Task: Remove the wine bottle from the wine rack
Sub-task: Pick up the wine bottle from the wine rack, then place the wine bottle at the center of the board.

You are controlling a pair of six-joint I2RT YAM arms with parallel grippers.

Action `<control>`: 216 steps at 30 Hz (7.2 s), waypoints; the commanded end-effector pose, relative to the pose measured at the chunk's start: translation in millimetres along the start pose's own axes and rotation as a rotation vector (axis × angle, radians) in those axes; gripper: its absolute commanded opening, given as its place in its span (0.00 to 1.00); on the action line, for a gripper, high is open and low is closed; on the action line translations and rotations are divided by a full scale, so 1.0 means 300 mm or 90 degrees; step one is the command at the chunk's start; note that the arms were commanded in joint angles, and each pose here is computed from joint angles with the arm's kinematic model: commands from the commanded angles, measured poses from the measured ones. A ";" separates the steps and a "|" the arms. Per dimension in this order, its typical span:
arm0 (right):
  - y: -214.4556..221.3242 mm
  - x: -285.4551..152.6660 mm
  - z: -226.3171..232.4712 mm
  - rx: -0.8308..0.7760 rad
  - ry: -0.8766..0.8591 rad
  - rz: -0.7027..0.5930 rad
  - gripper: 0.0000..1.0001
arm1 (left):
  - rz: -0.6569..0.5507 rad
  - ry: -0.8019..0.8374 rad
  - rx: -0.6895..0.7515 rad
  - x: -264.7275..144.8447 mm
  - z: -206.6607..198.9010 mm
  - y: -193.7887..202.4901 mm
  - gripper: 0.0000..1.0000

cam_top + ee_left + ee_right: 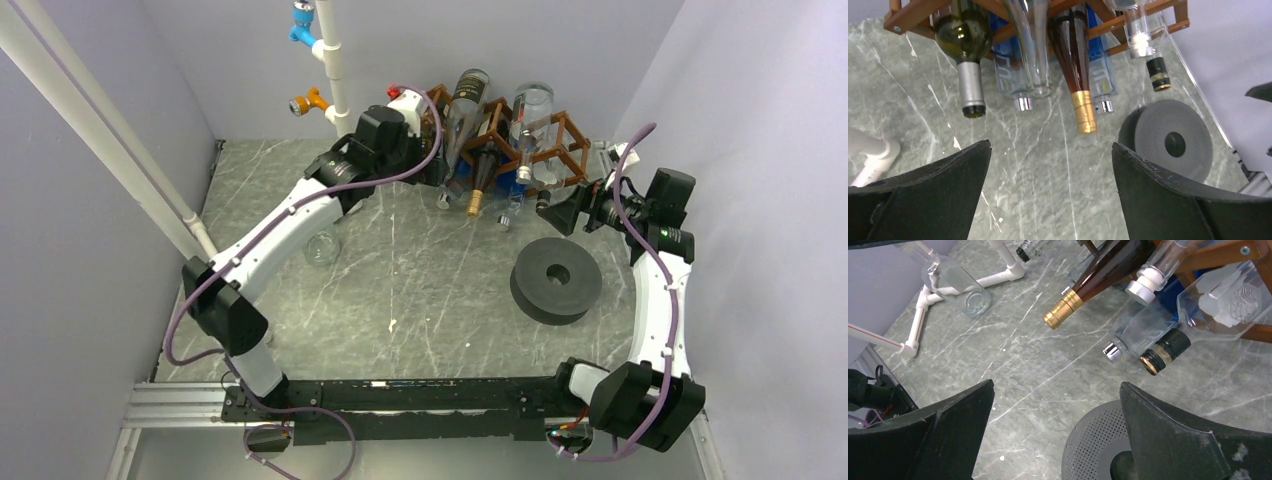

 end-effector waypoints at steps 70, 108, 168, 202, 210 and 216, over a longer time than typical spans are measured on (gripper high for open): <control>0.018 -0.008 -0.050 0.011 -0.018 -0.037 1.00 | -0.020 0.022 -0.089 0.580 0.091 0.003 0.66; 0.021 -0.011 -0.057 0.016 -0.013 -0.039 1.00 | 0.019 0.089 -0.177 0.677 0.129 0.080 0.51; 0.025 -0.014 -0.066 0.018 -0.004 -0.041 1.00 | -0.250 0.308 -0.185 0.323 0.001 -0.248 0.00; 0.026 -0.017 -0.064 0.018 -0.002 -0.043 1.00 | -0.283 0.385 -0.180 0.185 -0.044 -0.284 0.00; 0.028 -0.017 -0.065 0.019 -0.003 -0.043 1.00 | -0.278 0.410 -0.191 0.126 -0.059 -0.267 0.00; 0.024 -0.020 -0.061 0.014 -0.005 -0.043 1.00 | -0.271 0.429 -0.195 0.060 -0.065 -0.246 0.00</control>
Point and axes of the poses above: each gripper's point midway between its finger pads, its own x axis out along the fingers, its own z axis along the line the jaws close on, y = z × x, the point moved 10 cm from there along -x, back along the fingers, and after that the axes turned 1 degree about -x, right-handed, at the moved point
